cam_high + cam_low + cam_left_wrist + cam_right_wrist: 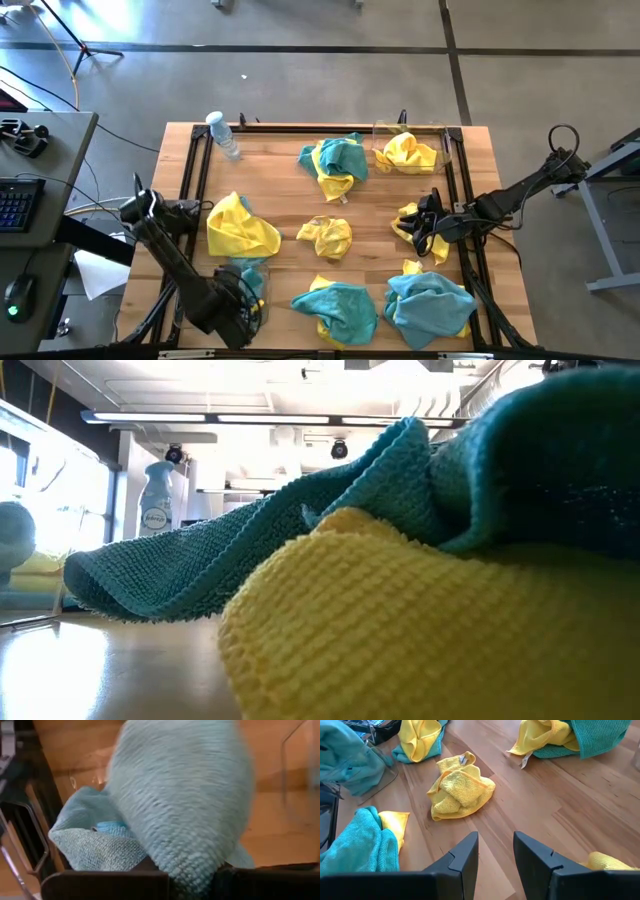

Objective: Sort microfiber towel by color & place in baskets
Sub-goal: Put the blue microfiber towel into the bottom transparent bin

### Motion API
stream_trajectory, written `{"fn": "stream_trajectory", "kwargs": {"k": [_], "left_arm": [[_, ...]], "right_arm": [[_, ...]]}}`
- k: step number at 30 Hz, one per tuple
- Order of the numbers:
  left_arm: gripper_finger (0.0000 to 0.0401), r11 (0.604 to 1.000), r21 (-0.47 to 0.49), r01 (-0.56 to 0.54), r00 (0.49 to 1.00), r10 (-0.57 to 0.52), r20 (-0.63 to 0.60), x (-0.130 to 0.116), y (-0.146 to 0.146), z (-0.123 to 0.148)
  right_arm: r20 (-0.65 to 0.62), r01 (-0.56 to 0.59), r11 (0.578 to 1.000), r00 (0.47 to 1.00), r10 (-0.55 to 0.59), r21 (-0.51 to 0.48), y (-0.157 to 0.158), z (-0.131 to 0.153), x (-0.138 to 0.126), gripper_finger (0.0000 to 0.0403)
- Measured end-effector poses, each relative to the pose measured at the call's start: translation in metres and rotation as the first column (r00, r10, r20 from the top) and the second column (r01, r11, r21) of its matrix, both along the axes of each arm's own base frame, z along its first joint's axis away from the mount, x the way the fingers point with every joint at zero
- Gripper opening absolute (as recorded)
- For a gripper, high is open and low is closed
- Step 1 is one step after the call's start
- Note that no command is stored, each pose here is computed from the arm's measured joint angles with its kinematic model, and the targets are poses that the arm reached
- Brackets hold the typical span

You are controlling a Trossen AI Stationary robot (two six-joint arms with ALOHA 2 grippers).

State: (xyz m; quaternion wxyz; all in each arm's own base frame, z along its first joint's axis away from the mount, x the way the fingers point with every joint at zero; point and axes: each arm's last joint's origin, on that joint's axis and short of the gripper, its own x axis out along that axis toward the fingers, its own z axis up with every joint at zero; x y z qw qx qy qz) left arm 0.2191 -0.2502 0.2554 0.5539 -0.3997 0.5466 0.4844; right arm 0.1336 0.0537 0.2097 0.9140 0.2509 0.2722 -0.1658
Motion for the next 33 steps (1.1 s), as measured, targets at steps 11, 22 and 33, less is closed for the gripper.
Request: {"fn": "stream_trajectory", "kwargs": {"k": [11,22,33], "left_arm": [[0.0,0.999,0.022,-0.043,0.999,0.043,-0.011,-0.002,-0.012,-0.025],[0.0,0.992,-0.096,-0.08,0.989,0.091,0.115,-0.017,0.018,-0.063],[0.0011,0.983,-0.074,-0.17,0.973,0.179,0.148,-0.026,0.037,-0.088]], "right_arm": [[0.013,0.003,1.0,1.0,-0.003,0.008,0.0,0.001,0.001,0.0117],[0.048,0.008,0.999,0.999,-0.01,0.054,0.002,0.004,0.003,0.0117],[0.104,-0.021,0.994,0.995,0.01,0.104,0.004,0.009,0.007,0.0117]]}}
